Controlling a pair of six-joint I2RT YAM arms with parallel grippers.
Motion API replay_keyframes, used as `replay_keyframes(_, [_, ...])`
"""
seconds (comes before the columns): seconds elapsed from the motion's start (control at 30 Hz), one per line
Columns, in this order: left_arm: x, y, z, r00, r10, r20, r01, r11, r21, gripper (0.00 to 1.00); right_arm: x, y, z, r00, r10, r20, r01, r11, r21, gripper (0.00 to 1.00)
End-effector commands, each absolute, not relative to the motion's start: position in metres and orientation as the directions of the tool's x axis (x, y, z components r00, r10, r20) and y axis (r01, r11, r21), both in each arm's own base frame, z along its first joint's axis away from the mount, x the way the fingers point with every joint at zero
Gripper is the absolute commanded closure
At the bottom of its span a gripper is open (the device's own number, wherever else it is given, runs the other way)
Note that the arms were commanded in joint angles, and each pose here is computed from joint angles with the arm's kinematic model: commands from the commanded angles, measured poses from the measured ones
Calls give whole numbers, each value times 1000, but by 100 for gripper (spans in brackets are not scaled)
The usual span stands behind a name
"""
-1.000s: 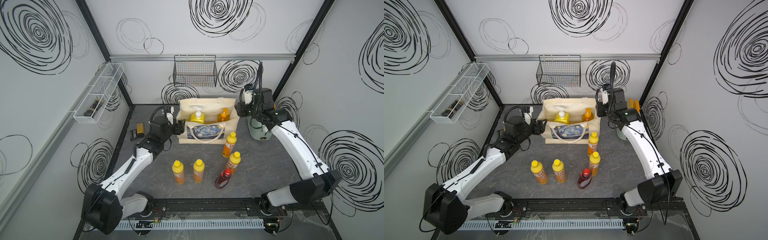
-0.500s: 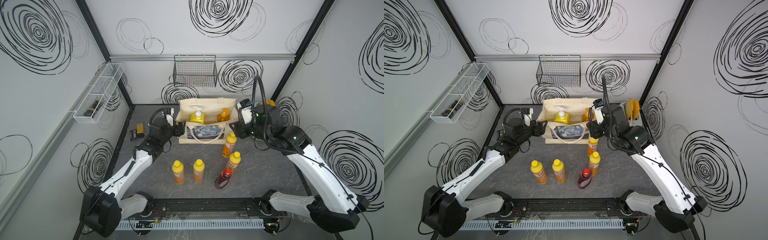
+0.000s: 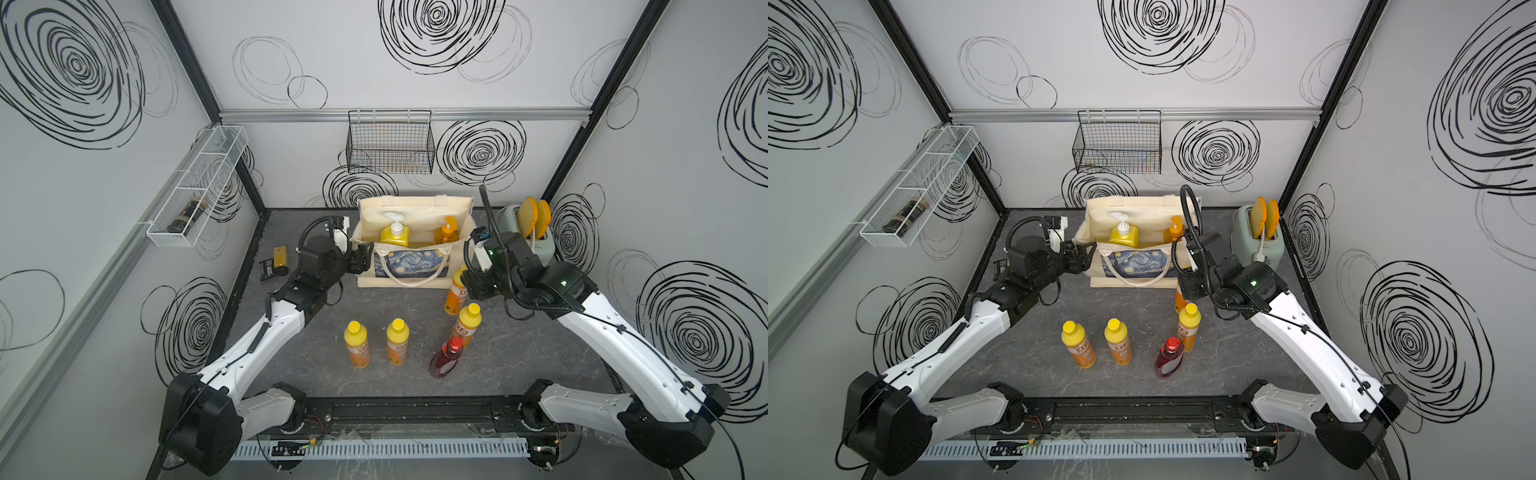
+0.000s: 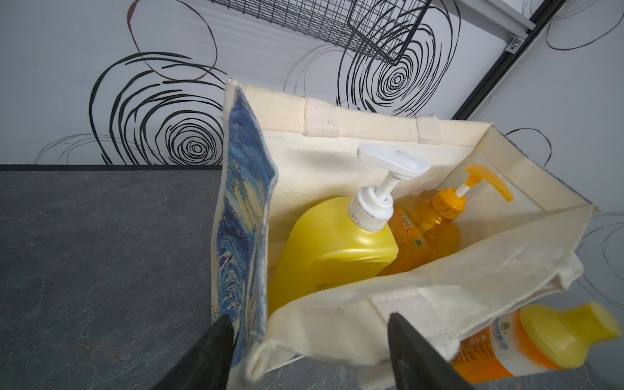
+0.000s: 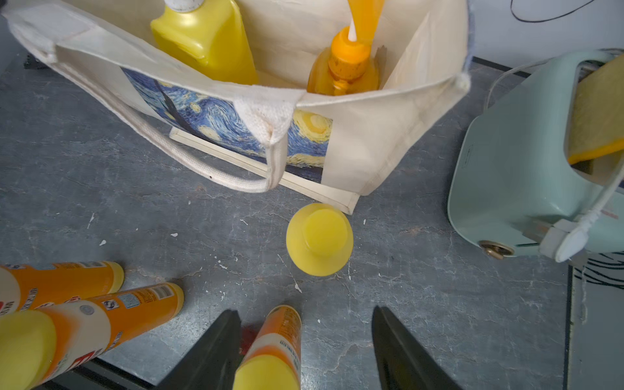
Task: Pack dish soap into the shopping bag
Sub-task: Pick up the bottle of dish soap at the center of the board.
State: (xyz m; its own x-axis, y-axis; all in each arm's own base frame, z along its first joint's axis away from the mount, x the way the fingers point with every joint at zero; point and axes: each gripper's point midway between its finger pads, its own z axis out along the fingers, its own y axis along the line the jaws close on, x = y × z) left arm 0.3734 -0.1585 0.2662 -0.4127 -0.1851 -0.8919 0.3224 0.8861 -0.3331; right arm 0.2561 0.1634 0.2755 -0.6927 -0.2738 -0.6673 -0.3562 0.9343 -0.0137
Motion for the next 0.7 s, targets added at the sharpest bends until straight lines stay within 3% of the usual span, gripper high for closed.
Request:
replay_keyframes(0.0, [371,-163,279,-371,-195,-908,358,872,-334,26,271,164,270,-691,-237,-683,-315,949,-11,34])
replay_keyframes(0.67, [370,-162,280,-368,-202,-907,357,870,-339,26,309,173,246,-682,-195,-705,-315,948,43,48])
